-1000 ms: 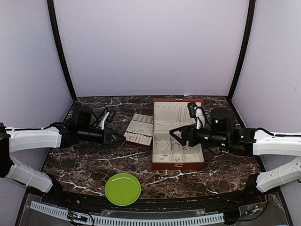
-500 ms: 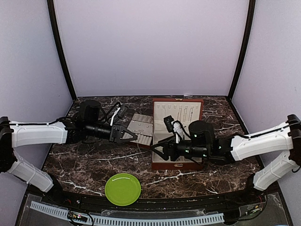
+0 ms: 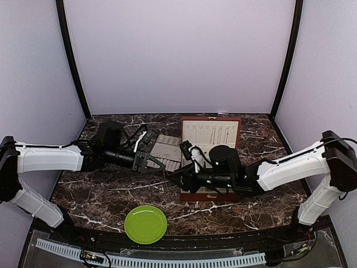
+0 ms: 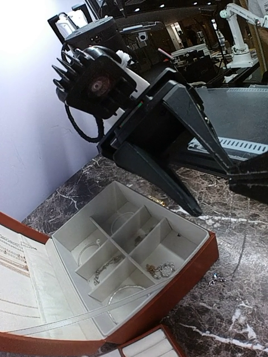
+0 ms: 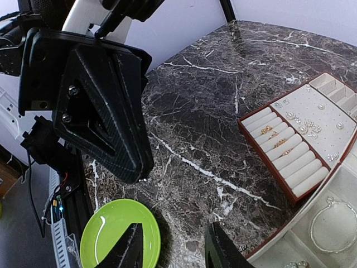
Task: Organize the mixed jewelry
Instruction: Pass from the left arm to the right
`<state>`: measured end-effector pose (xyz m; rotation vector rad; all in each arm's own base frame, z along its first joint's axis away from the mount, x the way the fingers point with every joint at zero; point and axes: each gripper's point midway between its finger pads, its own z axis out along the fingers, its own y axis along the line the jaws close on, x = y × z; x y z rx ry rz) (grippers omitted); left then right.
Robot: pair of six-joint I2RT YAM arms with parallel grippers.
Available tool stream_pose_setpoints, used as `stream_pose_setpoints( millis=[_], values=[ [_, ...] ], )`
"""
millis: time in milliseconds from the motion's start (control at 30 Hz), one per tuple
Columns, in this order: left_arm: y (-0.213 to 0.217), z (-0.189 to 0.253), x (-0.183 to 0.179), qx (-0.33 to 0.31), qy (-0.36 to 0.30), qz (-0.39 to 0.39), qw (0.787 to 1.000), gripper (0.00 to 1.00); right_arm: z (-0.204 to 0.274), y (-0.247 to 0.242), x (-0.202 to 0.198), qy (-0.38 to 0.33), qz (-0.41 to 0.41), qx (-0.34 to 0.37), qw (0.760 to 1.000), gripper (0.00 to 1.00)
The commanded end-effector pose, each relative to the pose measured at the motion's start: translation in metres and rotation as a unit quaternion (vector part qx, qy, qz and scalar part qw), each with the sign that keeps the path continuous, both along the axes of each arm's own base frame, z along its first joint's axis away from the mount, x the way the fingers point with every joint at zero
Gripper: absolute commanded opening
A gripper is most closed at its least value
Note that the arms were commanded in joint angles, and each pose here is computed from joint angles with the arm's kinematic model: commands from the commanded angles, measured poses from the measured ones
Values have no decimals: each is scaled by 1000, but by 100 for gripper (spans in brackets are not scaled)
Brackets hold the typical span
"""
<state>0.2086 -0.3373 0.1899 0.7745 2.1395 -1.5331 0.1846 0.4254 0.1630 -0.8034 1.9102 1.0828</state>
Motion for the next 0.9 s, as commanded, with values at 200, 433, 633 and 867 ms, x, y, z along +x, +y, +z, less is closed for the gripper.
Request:
stream_pose_setpoints(
  millis=[200, 433, 633, 867],
  values=[
    [-6, 14, 0, -16, -11, -10, 1000, 0, 14, 22, 8, -35, 6, 28, 999, 32],
    [-7, 15, 0, -19, -11, -12, 1000, 0, 9, 26, 9, -39, 8, 20, 999, 28],
    [-8, 16, 1, -21, -12, -11, 1000, 0, 6, 29, 7, -40, 18, 15, 999, 25],
    [-9, 16, 1, -21, -11, -11, 1000, 0, 4, 35, 7, -38, 29, 13, 999, 25]
  ],
)
